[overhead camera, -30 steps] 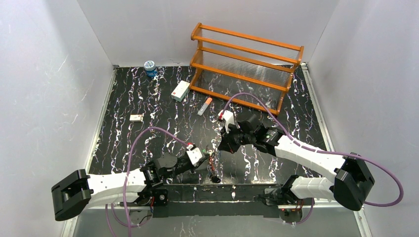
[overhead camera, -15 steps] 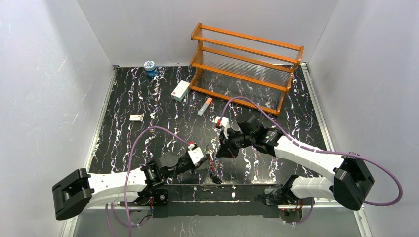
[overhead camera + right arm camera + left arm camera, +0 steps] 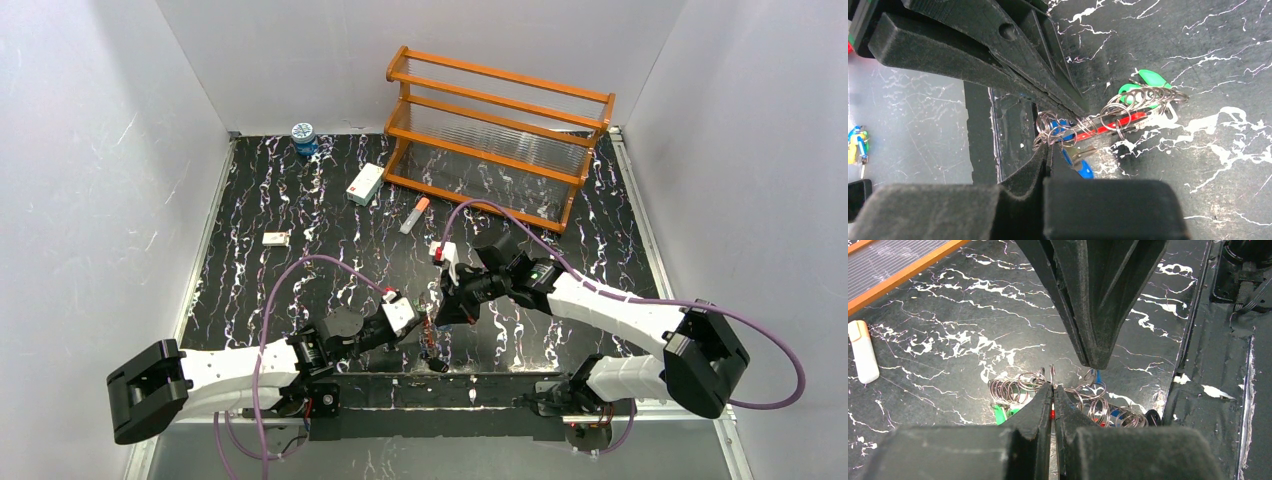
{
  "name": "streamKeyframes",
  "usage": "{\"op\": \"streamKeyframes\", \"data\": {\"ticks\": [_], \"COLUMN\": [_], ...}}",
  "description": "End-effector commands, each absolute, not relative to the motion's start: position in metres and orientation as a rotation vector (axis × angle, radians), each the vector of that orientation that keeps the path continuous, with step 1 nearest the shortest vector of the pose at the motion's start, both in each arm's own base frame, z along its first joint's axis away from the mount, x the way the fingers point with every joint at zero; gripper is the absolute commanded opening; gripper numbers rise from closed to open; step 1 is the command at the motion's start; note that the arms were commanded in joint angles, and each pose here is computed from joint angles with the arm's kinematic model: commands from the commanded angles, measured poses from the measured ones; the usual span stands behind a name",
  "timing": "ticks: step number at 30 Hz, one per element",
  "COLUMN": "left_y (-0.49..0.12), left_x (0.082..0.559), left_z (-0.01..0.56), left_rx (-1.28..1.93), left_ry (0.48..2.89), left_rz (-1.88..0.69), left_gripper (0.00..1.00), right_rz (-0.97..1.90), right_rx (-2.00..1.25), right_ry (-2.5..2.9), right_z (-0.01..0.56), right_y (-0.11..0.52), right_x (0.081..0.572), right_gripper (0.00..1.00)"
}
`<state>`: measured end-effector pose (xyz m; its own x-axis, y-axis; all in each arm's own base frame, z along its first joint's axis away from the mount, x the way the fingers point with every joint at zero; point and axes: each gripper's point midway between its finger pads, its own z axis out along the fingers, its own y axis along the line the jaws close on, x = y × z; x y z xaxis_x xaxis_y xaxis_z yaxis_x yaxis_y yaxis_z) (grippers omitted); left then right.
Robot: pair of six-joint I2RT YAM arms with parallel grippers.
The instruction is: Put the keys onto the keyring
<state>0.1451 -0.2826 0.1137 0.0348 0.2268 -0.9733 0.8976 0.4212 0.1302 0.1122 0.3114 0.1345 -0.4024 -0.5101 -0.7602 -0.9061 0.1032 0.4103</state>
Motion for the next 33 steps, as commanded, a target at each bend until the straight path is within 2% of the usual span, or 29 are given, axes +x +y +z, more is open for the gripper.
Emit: {"op": "streamKeyframes", "data": {"ticks": [1, 33], "left_y": [-0.293, -0.293], "left_x": [0.147, 0.146], "left_z": [0.139, 0.139], "left_rx": [1.028, 1.028], "left_ry": [1.414, 1.417], "left_rz": [-0.730, -0.737], "left_gripper": [0.00, 0.00], "right_rz": [1.259, 1.079], "right_rx": [-1.359, -1.220], "right_ry": [1.846, 1.920], "right_z": [0.161, 0.156], "right_y": [0.327, 0.323], "right_x": [0.122, 0.152], "right_gripper": [0.01, 0.01]}}
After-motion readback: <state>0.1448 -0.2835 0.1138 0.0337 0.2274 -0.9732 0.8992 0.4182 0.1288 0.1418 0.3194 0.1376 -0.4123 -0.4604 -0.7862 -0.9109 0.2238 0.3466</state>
